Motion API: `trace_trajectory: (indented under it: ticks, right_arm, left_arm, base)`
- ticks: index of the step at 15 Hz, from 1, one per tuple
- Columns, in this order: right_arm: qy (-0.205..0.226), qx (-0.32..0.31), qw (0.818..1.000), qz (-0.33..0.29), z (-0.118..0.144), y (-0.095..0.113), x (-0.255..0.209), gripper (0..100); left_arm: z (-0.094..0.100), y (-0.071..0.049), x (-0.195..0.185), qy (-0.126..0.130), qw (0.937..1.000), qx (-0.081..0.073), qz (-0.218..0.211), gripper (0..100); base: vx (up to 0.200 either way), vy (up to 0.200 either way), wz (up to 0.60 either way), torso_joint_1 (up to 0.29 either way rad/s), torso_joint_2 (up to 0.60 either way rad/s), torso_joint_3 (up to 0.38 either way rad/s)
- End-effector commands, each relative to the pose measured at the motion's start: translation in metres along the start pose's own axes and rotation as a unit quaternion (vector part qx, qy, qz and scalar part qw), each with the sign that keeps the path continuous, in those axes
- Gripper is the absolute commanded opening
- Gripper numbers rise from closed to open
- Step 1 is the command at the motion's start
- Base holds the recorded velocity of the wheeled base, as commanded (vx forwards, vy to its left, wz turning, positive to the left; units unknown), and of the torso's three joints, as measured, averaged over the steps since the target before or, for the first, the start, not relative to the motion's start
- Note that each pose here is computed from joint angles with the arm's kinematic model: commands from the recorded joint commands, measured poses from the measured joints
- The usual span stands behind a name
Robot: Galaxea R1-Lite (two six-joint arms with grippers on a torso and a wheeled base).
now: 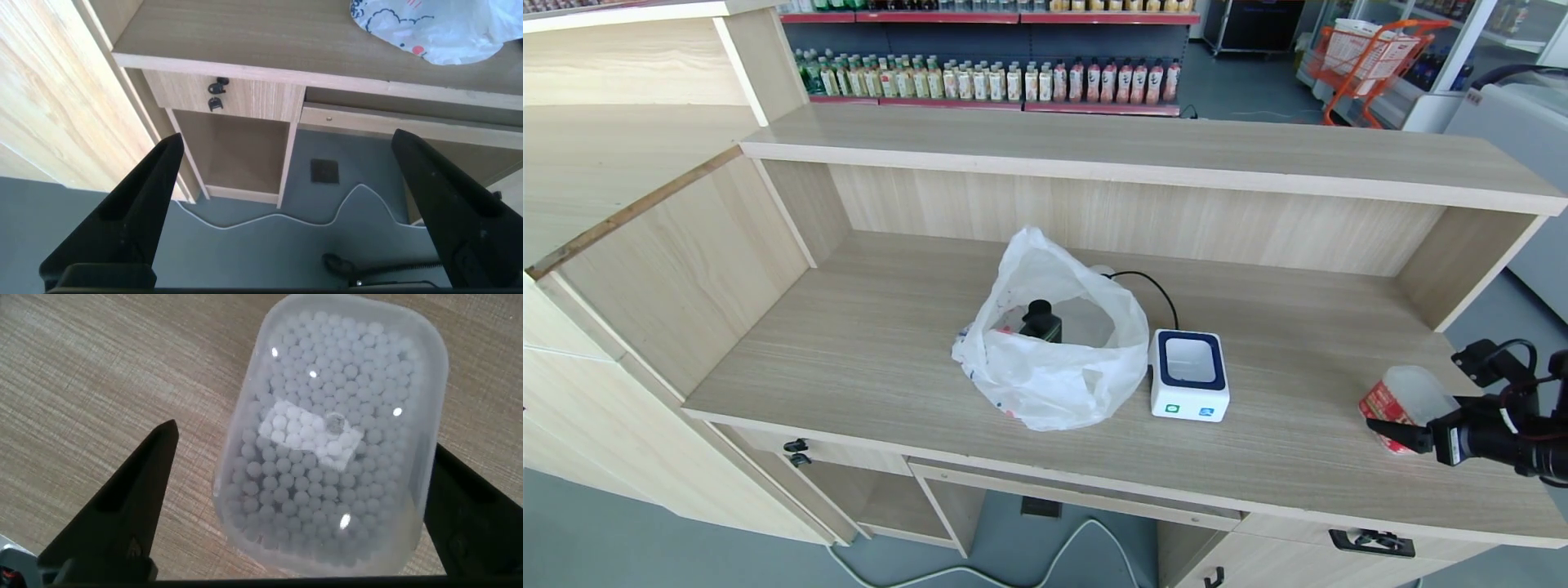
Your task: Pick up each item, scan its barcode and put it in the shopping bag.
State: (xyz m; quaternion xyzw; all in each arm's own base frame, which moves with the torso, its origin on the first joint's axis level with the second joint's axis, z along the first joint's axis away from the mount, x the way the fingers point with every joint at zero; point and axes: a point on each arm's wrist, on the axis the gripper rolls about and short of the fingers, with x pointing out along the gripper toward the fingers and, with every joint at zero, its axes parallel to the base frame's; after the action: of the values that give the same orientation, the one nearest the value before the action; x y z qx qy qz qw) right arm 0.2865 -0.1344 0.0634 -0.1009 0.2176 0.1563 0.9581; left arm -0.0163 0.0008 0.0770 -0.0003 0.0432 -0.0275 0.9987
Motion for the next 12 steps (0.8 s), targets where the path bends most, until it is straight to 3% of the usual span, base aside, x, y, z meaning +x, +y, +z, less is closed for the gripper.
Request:
trace_trajectory:
  ticks: [1, 9, 12]
  right_arm:
    - [0.002, 0.002, 1.000, 0.002, -0.003, -0.002, 0.004, 0]
    - [-0.012, -0.011, 1.000, -0.003, 0.005, -0.010, 0.010, 0]
    - [-0.044, -0.029, 0.999, 0.009, 0.014, -0.011, 0.006, 0]
  left_arm:
    - [0.000, 0.000, 0.000, 0.000, 1.0000, 0.000, 0.000, 100]
    - [0.000, 0.000, 0.000, 0.000, 1.0000, 0.000, 0.000, 100]
    - [0.000, 0.000, 0.000, 0.000, 1.0000, 0.000, 0.000, 100]
  base:
    - [0.000, 0.000, 0.00, 0.000, 0.00, 0.000]
    - [0.000, 0.000, 0.00, 0.000, 0.00, 0.000]
    - [0.000, 0.000, 0.00, 0.000, 0.00, 0.000]
